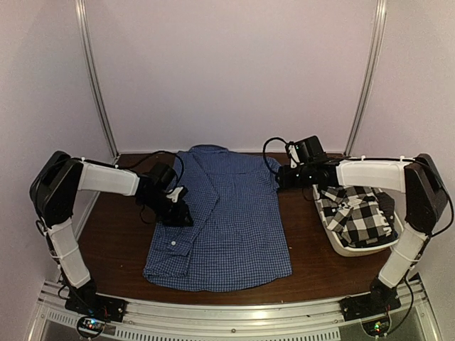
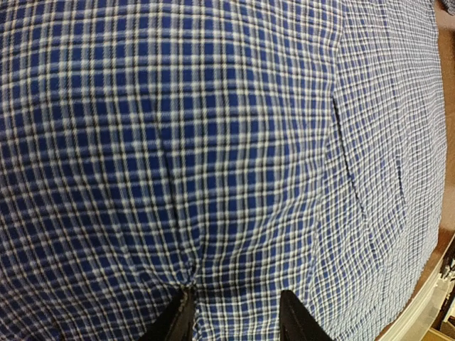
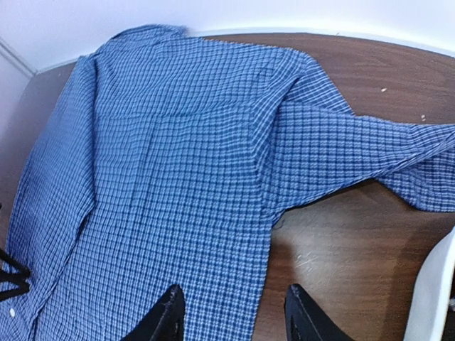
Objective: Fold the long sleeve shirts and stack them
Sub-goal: Adjust the 1/3-folded shirt at the center of the board, then pick up the sleeve from the corner of the board.
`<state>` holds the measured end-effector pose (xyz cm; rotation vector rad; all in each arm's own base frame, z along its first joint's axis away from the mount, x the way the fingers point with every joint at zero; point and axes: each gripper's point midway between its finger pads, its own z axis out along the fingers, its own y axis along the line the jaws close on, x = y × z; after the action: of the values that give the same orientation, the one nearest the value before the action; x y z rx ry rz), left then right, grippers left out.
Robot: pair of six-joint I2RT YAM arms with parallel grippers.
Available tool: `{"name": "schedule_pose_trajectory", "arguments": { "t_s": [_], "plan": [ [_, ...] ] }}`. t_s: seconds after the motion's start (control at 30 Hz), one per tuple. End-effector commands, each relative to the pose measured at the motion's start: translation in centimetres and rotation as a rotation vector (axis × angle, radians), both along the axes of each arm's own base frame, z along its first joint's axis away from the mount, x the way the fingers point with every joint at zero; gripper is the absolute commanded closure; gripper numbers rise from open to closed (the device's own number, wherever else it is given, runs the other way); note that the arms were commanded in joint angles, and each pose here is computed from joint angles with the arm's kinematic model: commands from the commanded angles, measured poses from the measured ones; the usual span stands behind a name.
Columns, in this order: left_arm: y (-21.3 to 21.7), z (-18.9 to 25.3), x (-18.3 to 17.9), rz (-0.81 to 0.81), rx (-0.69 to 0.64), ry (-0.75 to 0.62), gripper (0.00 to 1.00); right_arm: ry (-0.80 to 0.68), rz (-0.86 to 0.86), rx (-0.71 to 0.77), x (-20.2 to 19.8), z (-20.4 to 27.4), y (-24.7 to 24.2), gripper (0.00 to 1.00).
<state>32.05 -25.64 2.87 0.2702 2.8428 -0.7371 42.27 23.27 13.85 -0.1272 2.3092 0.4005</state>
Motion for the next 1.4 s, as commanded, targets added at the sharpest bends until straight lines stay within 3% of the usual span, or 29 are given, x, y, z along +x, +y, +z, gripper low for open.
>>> {"name": "schedule_pose_trajectory", "arguments": {
  "t_s": [0.0,0.3,0.53,0.8,1.1,1.23,1.37],
  "plan": [
    [0.3,0.1,-1.2,0.003,-0.022,-0.007,0.58,-0.048,-0.116,-0.024,3.8,2.0,-4.0,0.49],
    [2.9,-2.9,-4.0,0.008,0.077,0.059,0.58,-0.046,-0.366,-0.08,10.2,2.8,-15.1,0.43],
    [4.3,-3.5,-4.9,0.015,0.132,0.072,0.58,0.027,-0.501,-0.181,14.1,-0.1,-21.3,0.36],
    [5.4,-3.8,-5.8,0.021,0.152,0.088,0.58,0.081,-0.565,-0.2,16.9,-3.0,-24.9,0.28],
    [6.6,-3.9,-6.2,0.038,0.171,0.096,0.58,0.123,-0.567,-0.192,18.1,-5.7,-25.5,0.23],
    [6.3,-3.6,-6.0,0.037,0.158,0.092,0.58,0.137,-0.551,-0.168,18.2,-6.5,-25.0,0.31],
    [5.9,-2.8,-5.5,0.036,0.134,0.077,0.58,0.128,-0.538,-0.141,18.2,-6.1,-24.5,0.57]
  ]
}}
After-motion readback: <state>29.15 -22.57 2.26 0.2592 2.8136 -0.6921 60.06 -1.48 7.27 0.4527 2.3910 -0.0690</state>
